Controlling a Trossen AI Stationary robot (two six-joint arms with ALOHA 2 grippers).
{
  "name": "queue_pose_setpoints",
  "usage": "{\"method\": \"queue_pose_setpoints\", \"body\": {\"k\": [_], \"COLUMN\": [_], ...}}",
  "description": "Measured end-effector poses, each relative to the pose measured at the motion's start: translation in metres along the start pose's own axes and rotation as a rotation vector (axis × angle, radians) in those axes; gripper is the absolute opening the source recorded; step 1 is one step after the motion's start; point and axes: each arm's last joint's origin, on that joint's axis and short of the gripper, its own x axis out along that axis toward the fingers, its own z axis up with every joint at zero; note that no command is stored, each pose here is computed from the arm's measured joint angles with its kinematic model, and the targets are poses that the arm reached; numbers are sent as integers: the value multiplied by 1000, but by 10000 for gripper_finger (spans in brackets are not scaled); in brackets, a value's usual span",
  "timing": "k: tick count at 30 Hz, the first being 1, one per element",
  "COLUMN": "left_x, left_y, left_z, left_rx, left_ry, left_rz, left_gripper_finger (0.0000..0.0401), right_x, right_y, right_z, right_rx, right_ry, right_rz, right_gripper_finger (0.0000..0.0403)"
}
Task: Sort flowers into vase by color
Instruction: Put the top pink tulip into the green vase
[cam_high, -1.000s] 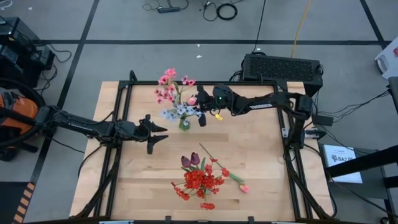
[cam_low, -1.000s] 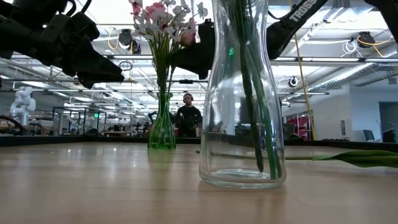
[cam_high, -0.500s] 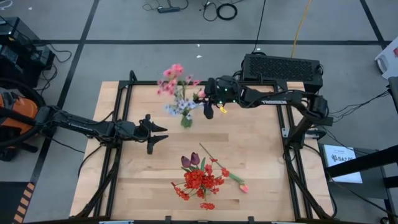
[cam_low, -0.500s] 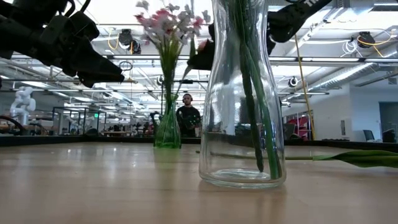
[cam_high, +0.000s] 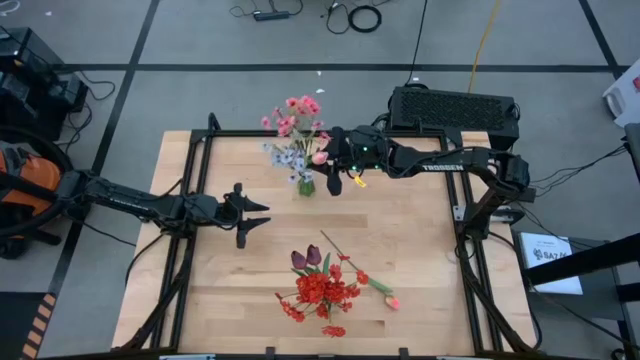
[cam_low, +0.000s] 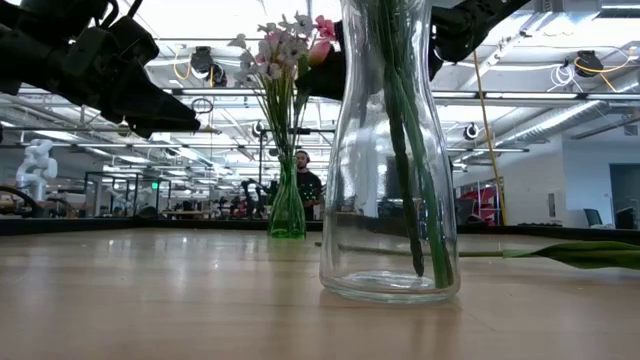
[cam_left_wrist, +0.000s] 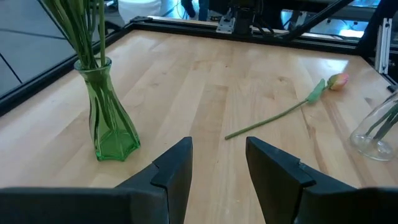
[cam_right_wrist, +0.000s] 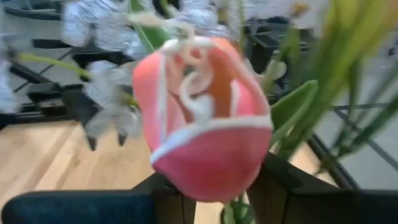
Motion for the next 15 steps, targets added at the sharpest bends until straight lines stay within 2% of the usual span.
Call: {"method": "queue_pose_setpoints", "body": {"k": [4,8,15], "left_x": [0,0,0], "left_y": [0,0,0], "left_z": [0,0,0], "left_rx": [0,0,1], "left_ry": [0,0,0], "left_rz": [0,0,0], "left_gripper_finger": [157,157,157], "right_x": [0,0,0], "right_y": [-1,-1,0], "right_z": [2,1,-2], "right_rx": [42,66,98], "right_ry": [-13,-7,87], "right_rz": [-101,-79,-57], "right_gripper_finger": [109,126,189]}}
